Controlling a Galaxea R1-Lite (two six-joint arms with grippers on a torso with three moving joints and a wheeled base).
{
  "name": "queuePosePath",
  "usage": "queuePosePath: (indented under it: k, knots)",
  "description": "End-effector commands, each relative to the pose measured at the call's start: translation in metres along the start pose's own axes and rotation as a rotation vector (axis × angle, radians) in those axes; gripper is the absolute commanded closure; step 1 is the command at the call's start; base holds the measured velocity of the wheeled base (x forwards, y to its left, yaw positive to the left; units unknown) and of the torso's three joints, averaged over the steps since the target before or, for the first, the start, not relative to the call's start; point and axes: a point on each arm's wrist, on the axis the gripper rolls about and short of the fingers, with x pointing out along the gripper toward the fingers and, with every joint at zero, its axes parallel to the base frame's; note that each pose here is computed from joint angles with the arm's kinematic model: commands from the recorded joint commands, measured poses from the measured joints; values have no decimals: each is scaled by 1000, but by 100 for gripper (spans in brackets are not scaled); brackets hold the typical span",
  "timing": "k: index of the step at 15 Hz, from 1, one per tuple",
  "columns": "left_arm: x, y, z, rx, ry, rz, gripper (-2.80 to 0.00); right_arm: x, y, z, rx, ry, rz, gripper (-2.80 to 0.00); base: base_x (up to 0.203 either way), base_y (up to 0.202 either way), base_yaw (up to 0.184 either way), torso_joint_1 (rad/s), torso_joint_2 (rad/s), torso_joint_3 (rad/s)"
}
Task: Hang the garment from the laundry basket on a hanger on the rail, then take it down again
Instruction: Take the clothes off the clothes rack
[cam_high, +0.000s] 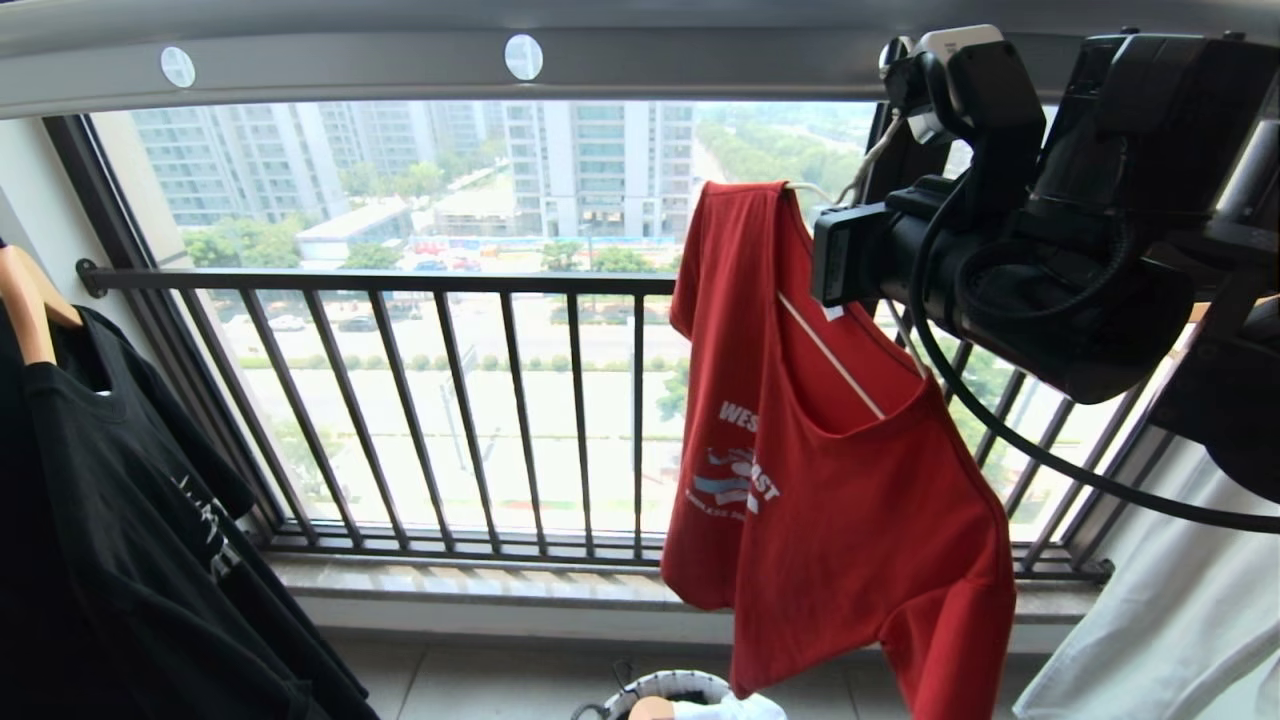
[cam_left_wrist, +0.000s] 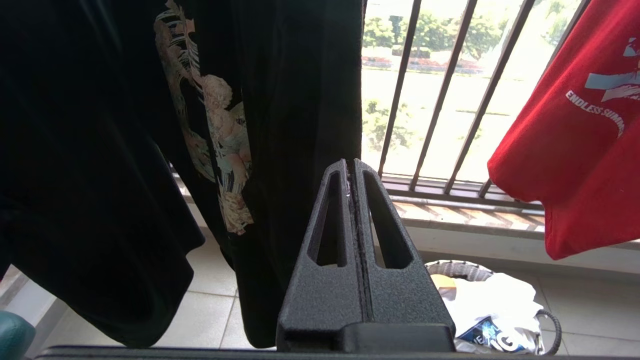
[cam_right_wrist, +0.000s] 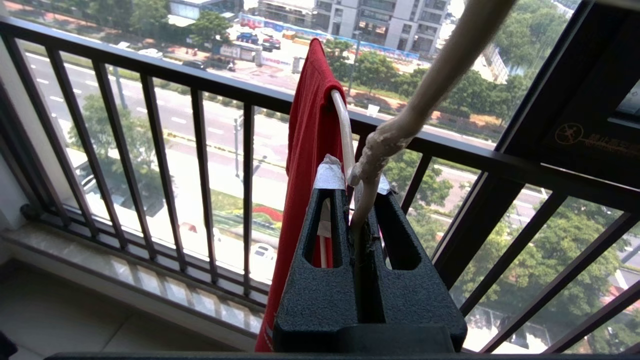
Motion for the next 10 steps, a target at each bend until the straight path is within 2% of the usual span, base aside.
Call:
queuePosePath:
  k: [1,4,7,10]
  knots:
    - [0,0,0,-1,0,2,0,-3,0,2,6,-16,0,0,0,0,0,0,0,0]
    - [0,0,0,-1,2,2,0,-6,2,-4,0,1,6,0,0,0,0,0,0,0]
    - [0,0,0,-1,1,2,0,-6,6,-24,-5,10,9,0,0,0,0,0,0,0]
    - [0,0,0,-1,2,1,0,0,10,-34,-4,-26,2,0,0,0,0,0,0,0]
